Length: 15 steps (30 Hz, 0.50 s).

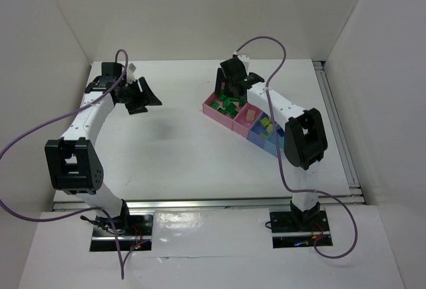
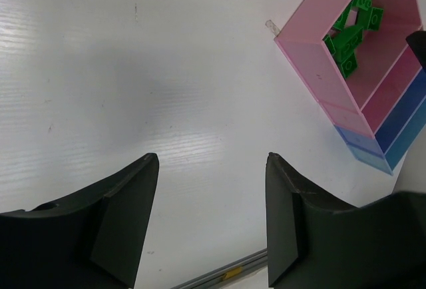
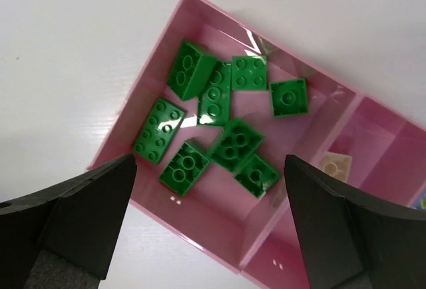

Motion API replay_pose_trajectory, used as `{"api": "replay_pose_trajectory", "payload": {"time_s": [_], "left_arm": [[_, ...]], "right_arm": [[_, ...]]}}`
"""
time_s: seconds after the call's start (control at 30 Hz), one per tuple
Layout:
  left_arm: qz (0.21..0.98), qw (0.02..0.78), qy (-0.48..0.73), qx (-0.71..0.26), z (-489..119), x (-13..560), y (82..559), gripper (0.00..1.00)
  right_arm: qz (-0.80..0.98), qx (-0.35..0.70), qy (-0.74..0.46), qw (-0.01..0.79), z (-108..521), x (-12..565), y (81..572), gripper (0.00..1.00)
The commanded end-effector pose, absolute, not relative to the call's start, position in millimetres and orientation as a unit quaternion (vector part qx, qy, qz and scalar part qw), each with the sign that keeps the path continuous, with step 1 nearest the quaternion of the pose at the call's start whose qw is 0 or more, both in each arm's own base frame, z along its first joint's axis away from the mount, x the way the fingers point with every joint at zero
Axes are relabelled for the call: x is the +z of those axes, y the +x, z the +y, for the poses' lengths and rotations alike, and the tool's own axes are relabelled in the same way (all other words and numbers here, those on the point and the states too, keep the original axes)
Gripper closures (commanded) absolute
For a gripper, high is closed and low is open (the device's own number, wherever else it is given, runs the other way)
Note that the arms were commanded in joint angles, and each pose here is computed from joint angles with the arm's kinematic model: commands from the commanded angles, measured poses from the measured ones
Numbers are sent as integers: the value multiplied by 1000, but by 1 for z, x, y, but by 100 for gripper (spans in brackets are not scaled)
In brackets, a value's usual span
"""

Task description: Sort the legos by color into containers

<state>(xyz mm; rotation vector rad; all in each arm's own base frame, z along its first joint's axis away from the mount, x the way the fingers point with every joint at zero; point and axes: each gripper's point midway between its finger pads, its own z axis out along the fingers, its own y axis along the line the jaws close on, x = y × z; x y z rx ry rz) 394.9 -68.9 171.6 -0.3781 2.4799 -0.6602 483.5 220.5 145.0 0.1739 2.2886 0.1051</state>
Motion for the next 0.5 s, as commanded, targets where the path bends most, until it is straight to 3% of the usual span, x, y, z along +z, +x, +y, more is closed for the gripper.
{"api": "replay_pose_trajectory", "payload": {"time_s": [0.0,0.13,0.47], "left_arm": [[913,293,-134,-251,-72,191,392,30],[911,304,-126,-247,-76,199,389,29],[908,314,-102,-259,-93,212,380,25]], "right_arm": [[885,34,101,453,193,200,468,1],[858,-58,213,465,112,205,436,1],[834,-126,284,455,20,213,357,1]]}}
